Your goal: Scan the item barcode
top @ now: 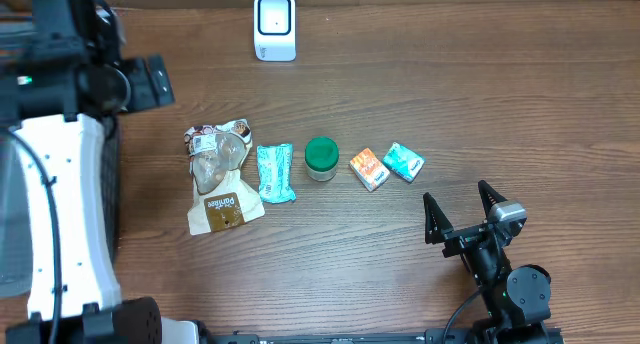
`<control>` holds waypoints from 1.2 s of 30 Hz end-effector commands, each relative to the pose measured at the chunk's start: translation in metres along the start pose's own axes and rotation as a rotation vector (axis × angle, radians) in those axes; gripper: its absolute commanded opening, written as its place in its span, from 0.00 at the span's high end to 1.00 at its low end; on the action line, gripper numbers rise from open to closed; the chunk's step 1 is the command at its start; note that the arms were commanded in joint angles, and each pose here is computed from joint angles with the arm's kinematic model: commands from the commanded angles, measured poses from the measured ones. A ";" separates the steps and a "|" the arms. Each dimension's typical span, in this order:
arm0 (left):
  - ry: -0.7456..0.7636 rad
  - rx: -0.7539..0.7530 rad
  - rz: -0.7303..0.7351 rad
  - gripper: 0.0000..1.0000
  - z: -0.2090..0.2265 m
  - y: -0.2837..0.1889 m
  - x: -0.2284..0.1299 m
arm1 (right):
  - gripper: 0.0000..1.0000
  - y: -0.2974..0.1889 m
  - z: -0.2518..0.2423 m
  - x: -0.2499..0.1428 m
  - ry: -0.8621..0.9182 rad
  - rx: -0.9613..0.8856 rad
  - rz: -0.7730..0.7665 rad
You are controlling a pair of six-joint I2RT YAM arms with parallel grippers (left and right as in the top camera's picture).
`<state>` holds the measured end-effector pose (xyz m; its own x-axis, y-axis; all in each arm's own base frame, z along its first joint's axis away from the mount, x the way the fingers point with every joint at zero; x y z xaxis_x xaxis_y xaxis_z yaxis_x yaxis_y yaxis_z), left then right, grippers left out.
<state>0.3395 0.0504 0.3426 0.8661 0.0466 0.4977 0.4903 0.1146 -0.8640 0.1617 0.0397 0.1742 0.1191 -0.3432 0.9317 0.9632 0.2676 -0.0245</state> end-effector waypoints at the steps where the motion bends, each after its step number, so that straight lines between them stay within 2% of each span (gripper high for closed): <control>1: 0.001 -0.003 0.078 0.05 0.006 0.033 -0.016 | 0.00 0.000 -0.001 -0.002 -0.004 -0.002 -0.005; 5: -0.021 0.014 0.105 0.05 0.022 0.050 -0.026 | 0.00 0.000 -0.001 -0.002 -0.004 -0.002 -0.005; 12: 0.014 0.055 0.069 0.07 0.054 0.055 -0.026 | 0.00 0.000 -0.001 -0.002 -0.004 -0.002 -0.005; 20: 0.175 0.077 0.095 0.04 0.072 0.066 -0.036 | 0.00 0.000 -0.001 -0.002 -0.004 -0.002 -0.005; 22: 0.170 0.094 0.120 0.00 0.077 0.071 -0.042 | 0.00 0.000 -0.001 -0.002 -0.004 -0.002 -0.005; 26: 0.155 0.096 0.131 0.00 0.082 0.074 -0.047 | 0.00 0.000 -0.001 -0.002 -0.004 -0.002 -0.005; 36: 0.117 0.044 0.058 0.00 0.078 0.075 -0.038 | 0.00 0.000 -0.001 -0.002 -0.004 -0.002 -0.005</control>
<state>0.3370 0.1335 0.2649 0.9071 -0.0740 0.4144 0.4208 0.1785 -0.8894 0.1618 0.0396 0.1742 0.1189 -0.3433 0.9317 0.9633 0.2673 -0.0245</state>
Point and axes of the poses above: each gripper's point midway between its finger pads, its own y axis out along the fingers, its own z axis along the line the jaws close on, x = y × z, the point moved 8 cm from there along -y, back along the fingers, and after that the axes turned 11 degrees about y, right-handed, at the moved point
